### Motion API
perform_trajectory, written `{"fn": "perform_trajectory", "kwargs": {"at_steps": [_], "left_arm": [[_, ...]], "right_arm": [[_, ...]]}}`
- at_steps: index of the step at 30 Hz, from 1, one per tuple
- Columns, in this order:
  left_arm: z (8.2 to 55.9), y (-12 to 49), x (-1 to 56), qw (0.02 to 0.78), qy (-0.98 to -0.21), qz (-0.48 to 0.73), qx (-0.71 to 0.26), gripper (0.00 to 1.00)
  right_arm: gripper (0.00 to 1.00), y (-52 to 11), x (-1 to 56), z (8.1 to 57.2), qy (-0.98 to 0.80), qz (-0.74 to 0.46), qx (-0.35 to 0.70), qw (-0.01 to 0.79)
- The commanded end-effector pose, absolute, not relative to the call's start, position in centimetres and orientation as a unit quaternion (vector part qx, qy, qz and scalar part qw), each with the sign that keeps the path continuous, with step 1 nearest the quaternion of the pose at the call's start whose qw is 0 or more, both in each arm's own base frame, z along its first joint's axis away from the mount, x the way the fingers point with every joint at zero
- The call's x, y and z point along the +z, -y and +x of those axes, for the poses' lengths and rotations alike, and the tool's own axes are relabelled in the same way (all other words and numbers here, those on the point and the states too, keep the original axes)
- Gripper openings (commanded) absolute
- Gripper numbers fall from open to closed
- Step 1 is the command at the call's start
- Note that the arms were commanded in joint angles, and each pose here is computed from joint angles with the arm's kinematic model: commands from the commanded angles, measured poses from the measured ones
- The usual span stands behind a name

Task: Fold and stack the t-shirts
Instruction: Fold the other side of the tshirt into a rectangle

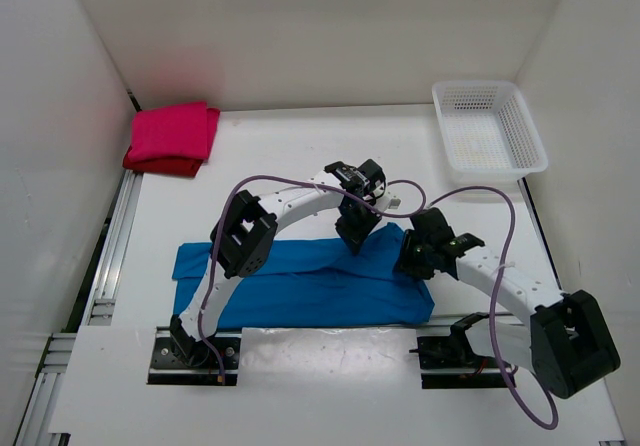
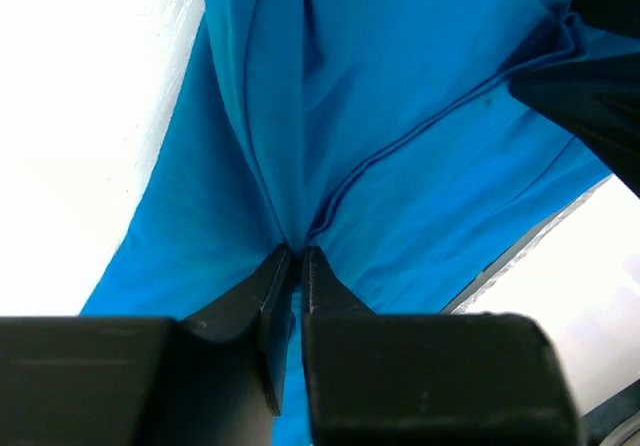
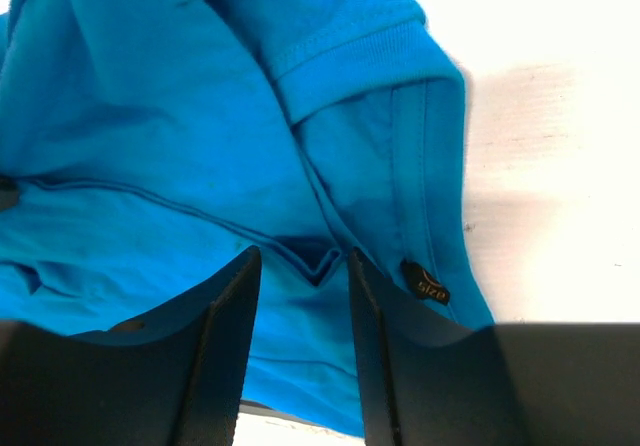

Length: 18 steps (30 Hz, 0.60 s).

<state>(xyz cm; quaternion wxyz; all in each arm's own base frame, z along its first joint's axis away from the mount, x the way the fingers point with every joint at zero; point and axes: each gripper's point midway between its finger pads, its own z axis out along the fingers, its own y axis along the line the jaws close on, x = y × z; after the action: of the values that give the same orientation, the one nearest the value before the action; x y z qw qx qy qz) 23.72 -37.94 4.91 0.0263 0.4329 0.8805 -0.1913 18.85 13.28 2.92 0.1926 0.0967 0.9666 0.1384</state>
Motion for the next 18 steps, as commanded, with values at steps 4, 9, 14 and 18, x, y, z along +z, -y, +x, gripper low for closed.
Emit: {"fn": "perform_trajectory", "kwargs": {"at_steps": [4,9,14,18], "left_arm": [[24.0,38.6,7.5,0.058,-0.872,0.443,-0.200,0.30],[24.2,38.8,8.6,0.071,-0.869,0.444,-0.205,0.35],[23.8,39.1,8.8,0.064,-0.866,0.445,-0.219,0.35],[23.6,39.2,8.8,0.062,-0.865,0.445,-0.223,0.35]], "right_arm": [[0.49,-13.1,2.3,19.2,-0.968,0.092,0.129,0.193],[0.24,-12.8,2.1,19.2,-0.970,0.089,0.121,0.193],[0.02,-12.8,2.5,19.1,-0.968,0.089,0.124,0.198],[0.00,-12.7,3.2,18.9,-0.966,0.088,0.129,0.204]]}}
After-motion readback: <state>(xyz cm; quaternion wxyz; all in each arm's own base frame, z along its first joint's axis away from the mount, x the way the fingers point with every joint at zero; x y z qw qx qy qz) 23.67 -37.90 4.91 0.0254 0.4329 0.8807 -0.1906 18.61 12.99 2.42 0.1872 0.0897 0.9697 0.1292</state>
